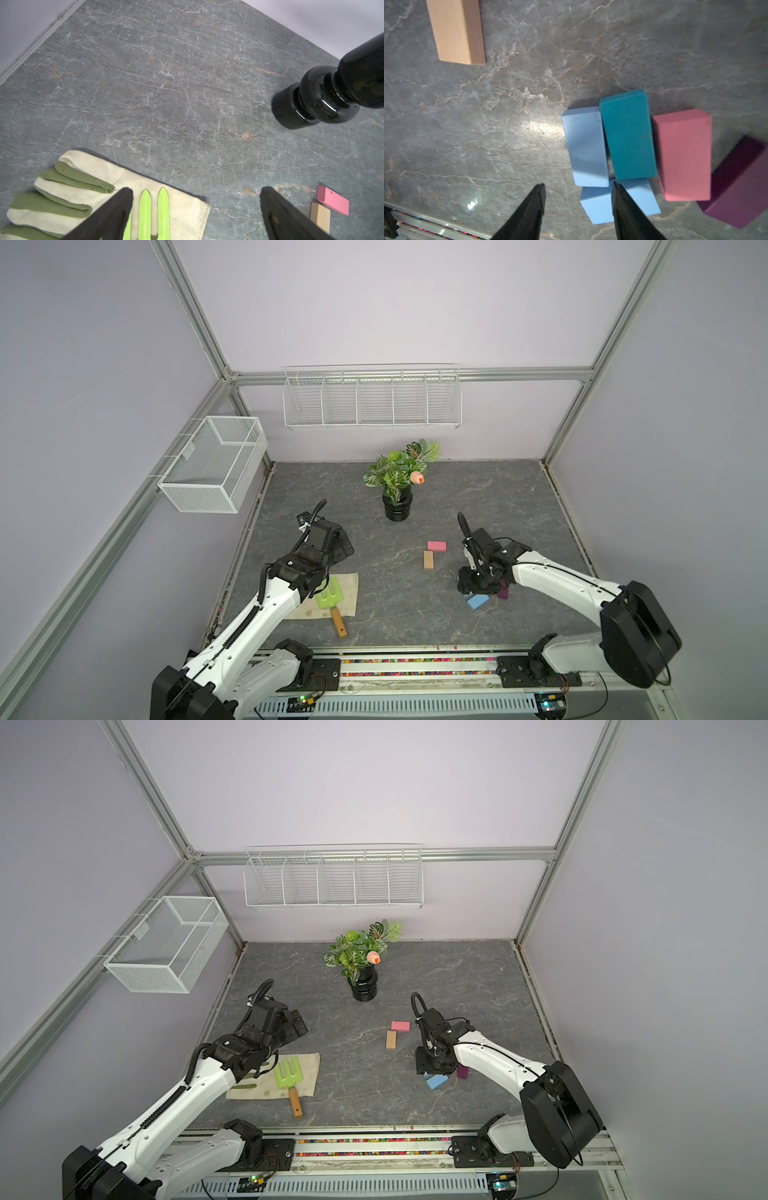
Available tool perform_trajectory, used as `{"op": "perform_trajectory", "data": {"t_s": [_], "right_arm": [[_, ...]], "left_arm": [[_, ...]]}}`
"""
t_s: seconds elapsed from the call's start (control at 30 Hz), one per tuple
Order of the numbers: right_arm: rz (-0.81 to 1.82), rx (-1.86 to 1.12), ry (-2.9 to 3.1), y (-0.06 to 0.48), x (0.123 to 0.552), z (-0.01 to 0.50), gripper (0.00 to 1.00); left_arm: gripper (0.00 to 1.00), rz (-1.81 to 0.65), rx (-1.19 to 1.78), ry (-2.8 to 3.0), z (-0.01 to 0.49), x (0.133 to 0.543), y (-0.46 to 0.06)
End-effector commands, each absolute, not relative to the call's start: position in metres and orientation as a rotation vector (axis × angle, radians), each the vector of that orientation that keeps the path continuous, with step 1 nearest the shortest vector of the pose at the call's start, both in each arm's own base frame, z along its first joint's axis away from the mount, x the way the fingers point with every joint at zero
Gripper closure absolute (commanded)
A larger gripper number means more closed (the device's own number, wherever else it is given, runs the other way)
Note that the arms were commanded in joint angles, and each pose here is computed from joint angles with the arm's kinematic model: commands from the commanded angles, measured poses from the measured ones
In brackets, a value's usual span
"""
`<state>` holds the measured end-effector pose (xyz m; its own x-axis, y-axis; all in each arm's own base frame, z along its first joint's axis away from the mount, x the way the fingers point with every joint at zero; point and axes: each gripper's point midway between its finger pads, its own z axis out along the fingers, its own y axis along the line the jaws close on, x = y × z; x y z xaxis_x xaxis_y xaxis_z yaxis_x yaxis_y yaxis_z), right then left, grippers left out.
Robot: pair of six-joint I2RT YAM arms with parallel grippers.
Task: Assemble the number 8 with building blocks
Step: Pick up the building block from the center of the board, then assemble the building block at the center of the board.
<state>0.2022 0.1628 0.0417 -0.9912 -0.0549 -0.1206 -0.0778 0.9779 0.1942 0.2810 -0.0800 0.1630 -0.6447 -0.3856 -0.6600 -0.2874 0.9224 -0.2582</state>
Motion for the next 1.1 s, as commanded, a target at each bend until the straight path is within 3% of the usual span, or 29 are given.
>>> {"op": "perform_trajectory", "data": {"t_s": [0.0,0.27,0.37,0.57,0.8,1.07], "right_arm": [[0.281,-0.118,3.019,0.165,0.205,0.033,0.44],[0.199,-0.120,3.021,0.162,0.215,0.016,0.45],[0.199,-0.120,3.034,0.165,0.217,0.011,0.55],[0.203,-0.100,3.020,0.168,0.223,0.015,0.93],[0.199,-0.114,2.938,0.184,0.258,0.039,0.93],[0.213,-0.083,2.964,0.198,0.283,0.029,0.93]], "left_arm": [[0.00,-0.194,-0.490,2.291,0.169,0.283,-0.083],[0.01,-0.192,-0.482,2.310,0.168,0.285,-0.085],[0.01,-0.186,-0.479,2.320,0.167,0.286,-0.086],[0.01,-0.189,-0.482,2.316,0.167,0.285,-0.086],[0.00,-0.192,-0.483,2.319,0.165,0.285,-0.087],[0.00,-0.176,-0.477,2.321,0.163,0.284,-0.084]]}}
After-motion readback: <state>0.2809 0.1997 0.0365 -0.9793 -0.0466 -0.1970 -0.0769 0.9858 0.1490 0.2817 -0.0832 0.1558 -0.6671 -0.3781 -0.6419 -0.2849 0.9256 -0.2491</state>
